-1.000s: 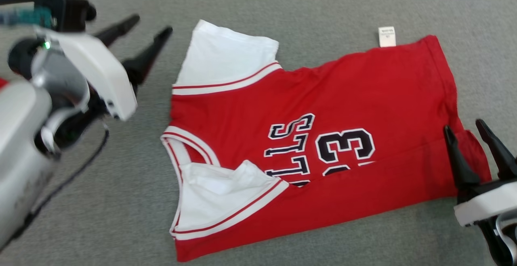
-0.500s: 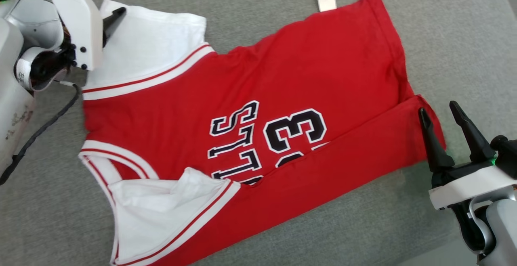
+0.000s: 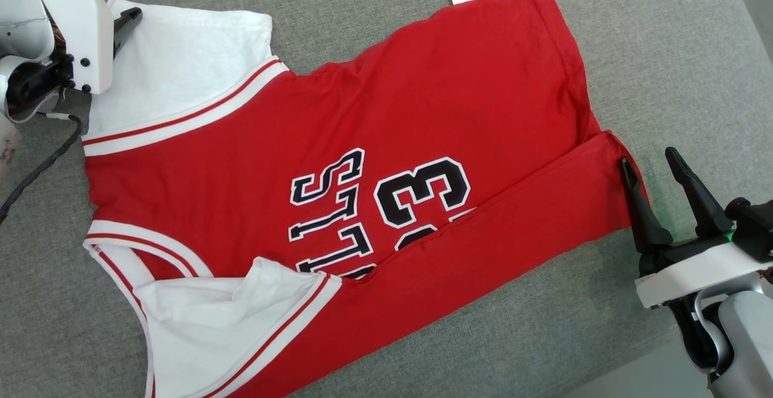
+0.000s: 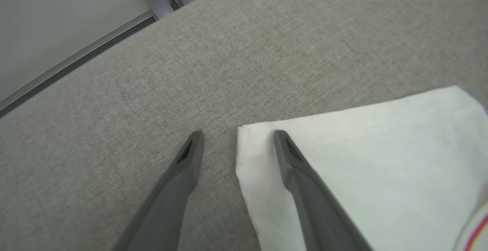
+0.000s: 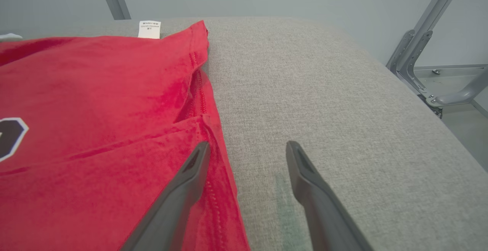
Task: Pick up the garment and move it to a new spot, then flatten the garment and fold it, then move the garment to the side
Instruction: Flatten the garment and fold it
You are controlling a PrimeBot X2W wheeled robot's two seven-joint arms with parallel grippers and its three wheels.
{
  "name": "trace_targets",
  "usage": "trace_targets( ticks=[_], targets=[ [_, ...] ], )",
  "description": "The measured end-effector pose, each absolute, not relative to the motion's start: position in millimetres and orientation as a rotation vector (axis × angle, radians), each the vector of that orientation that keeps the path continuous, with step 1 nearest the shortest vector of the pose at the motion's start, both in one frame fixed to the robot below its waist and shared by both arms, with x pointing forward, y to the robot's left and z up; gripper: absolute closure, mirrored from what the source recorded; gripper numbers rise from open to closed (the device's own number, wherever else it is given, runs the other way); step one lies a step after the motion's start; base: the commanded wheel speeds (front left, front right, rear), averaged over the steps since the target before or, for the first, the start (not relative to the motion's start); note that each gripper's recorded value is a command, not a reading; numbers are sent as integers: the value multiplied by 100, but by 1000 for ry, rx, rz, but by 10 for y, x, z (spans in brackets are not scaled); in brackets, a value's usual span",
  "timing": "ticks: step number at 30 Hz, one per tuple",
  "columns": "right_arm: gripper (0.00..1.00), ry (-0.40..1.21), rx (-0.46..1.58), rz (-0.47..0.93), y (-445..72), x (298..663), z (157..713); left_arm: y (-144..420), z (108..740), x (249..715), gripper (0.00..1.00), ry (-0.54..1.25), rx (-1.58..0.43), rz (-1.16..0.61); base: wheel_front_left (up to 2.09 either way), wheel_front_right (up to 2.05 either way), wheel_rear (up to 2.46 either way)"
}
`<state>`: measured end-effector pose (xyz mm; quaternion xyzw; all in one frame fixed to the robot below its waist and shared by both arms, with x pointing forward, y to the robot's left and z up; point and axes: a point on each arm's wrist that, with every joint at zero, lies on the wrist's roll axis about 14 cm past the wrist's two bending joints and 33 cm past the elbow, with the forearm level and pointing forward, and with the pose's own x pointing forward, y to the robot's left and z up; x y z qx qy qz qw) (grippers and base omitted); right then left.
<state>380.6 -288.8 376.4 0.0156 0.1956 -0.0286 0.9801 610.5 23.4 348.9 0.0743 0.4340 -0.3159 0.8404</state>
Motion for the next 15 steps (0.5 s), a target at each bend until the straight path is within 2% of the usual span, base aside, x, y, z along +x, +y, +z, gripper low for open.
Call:
trace_targets(
  ticks=[2,3,9,12,15],
  targets=[
    [0,396,30,-50,-2874,3822,3754,231,3489,6099,93,928,163,-671,0,0,0],
    [0,393,30,-43,-2857,3843,3757,227,3482,6084,100,939,160,-673,0,0,0],
    [0,349,70,-11,-2733,4004,3842,221,3515,6082,100,913,163,-687,0,0,0],
    [0,304,87,29,-2642,4248,3998,203,3619,6099,100,856,131,-689,0,0,0],
    [0,337,79,42,-2659,4463,4049,184,3703,6062,100,827,105,-700,0,0,0]
  ],
)
